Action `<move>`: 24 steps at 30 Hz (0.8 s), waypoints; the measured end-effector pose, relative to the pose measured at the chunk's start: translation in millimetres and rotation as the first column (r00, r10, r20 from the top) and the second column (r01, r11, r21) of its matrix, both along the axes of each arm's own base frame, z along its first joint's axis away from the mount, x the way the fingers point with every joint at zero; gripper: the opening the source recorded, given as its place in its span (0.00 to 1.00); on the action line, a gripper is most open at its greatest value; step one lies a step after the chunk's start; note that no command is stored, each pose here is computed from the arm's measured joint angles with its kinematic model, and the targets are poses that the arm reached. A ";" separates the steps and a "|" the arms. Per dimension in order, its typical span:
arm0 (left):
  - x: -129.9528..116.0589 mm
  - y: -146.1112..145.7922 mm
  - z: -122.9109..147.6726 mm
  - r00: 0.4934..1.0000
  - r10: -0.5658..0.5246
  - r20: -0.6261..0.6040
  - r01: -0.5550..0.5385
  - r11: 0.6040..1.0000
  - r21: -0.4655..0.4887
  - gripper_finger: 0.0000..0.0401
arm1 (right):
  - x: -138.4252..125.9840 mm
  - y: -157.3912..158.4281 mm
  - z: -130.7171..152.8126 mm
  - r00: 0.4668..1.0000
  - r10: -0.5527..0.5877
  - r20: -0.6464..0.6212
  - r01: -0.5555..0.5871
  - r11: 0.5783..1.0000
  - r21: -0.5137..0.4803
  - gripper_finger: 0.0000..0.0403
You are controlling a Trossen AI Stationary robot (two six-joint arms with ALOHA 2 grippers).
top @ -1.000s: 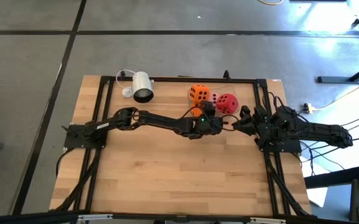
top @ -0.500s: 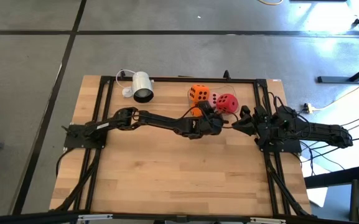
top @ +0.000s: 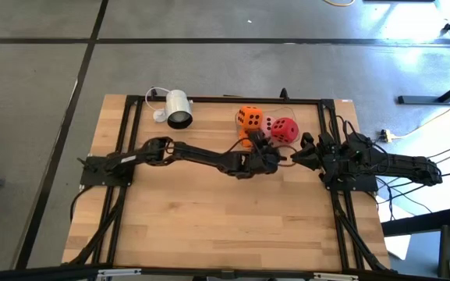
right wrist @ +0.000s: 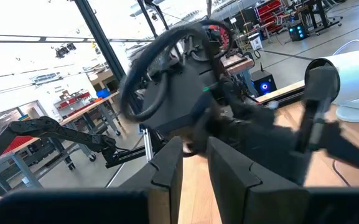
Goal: Pick & Place Dice
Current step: Return to Home Position
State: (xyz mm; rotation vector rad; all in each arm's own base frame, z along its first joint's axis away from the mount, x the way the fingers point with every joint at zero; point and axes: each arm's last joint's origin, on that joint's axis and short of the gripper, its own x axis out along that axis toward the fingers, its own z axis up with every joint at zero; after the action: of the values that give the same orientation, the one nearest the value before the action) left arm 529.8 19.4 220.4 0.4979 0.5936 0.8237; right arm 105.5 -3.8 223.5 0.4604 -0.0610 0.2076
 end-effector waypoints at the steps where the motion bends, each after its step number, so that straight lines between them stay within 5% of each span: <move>1: -0.4 -4.4 -0.1 1.000 -0.007 -0.012 0.007 1.000 0.005 0.27 | 0.0 0.0 0.0 1.000 0.000 0.001 0.000 1.000 0.000 0.18; 10: -7.7 -48.2 13.1 0.986 -0.168 0.011 0.168 0.980 -0.106 0.27 | 0.0 0.0 0.0 1.000 0.000 0.000 0.000 1.000 0.000 0.18; 18: -20.8 -65.4 28.1 0.944 -0.322 0.075 0.327 0.869 -0.371 0.26 | 0.0 0.0 0.0 1.000 0.000 0.000 0.000 1.000 0.000 0.18; 24: -34.4 -74.0 40.4 0.940 -0.330 0.081 0.333 0.842 -0.424 0.25 | 0.0 0.0 0.0 1.000 0.000 0.000 0.000 1.000 0.000 0.18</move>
State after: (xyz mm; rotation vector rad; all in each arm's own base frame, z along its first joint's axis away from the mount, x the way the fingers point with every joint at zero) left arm 495.5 -54.6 260.8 0.1782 0.6422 0.3419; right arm 105.5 -3.8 223.5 0.4604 -0.0610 0.2074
